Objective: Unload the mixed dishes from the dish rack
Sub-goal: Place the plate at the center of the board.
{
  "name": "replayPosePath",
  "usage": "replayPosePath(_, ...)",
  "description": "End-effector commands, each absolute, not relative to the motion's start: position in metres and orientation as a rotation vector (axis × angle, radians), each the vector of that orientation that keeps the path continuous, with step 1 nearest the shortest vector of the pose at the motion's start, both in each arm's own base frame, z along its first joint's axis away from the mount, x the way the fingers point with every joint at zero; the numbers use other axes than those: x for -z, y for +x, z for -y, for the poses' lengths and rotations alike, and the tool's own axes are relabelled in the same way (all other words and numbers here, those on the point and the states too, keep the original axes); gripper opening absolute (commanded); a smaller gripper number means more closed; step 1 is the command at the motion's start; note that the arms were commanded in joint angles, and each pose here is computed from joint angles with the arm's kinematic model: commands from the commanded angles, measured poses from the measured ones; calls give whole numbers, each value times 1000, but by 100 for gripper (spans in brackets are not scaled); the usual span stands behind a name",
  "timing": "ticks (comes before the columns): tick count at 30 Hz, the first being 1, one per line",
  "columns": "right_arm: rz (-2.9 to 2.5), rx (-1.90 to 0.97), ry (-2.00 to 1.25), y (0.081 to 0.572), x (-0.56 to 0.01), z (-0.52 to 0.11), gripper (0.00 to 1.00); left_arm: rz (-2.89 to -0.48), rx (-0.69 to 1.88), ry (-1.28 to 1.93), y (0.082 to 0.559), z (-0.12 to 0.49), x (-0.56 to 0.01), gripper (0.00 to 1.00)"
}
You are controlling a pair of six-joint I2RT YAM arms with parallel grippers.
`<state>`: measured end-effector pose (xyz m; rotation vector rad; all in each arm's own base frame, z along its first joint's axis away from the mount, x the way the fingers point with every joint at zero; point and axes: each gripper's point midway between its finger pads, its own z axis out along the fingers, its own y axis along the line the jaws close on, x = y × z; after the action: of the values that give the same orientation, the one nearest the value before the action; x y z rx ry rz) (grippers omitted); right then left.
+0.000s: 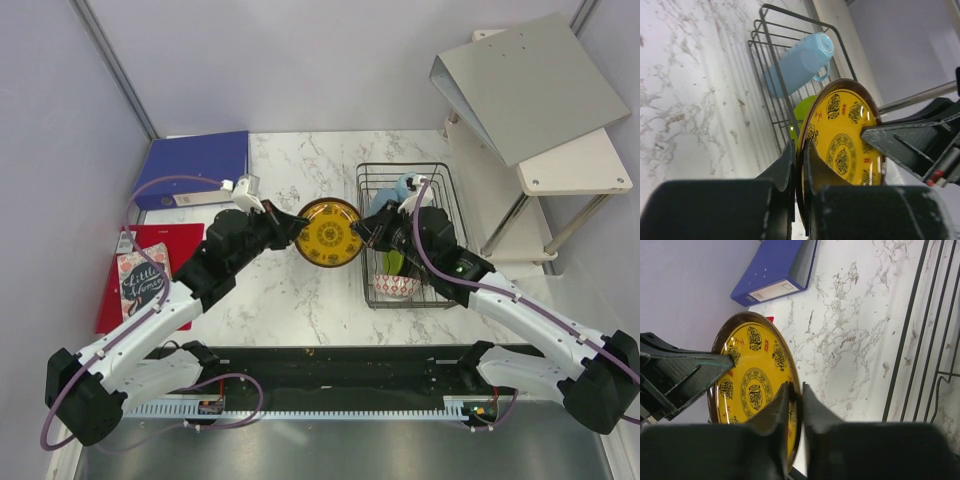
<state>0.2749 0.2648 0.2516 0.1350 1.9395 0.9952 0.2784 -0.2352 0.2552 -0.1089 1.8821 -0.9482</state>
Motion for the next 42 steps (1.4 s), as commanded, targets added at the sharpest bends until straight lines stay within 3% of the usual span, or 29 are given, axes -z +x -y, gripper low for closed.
replayPosePath(1,-1859,-1044,31,268,-275,-275,60,-1954,870,-81,280,235,-229,2)
replayPosePath(4,-1879,-955,58,274,-272,-265,94,-1985,823,-118,289,232,-228,2)
replayPosePath(5,-1922,-892,72,275,-263,-257,98,-1997,802,-140,294,229,-226,2)
replayPosePath(11,-1940,-605,179,283,-251,-208,98,-2058,734,-306,342,201,-222,2)
replayPosePath(17,-1909,-580,156,274,-253,-193,98,-2091,663,-461,415,175,-203,2)
replayPosePath(26,-1897,-523,84,268,-252,-183,97,-2285,632,-457,510,202,-134,2)
replayPosePath(40,-1930,-441,68,273,-236,-178,96,-2395,532,-584,575,158,-72,2)
replayPosePath(42,-1938,-430,68,276,-234,-179,96,-2398,535,-584,578,156,-72,6)
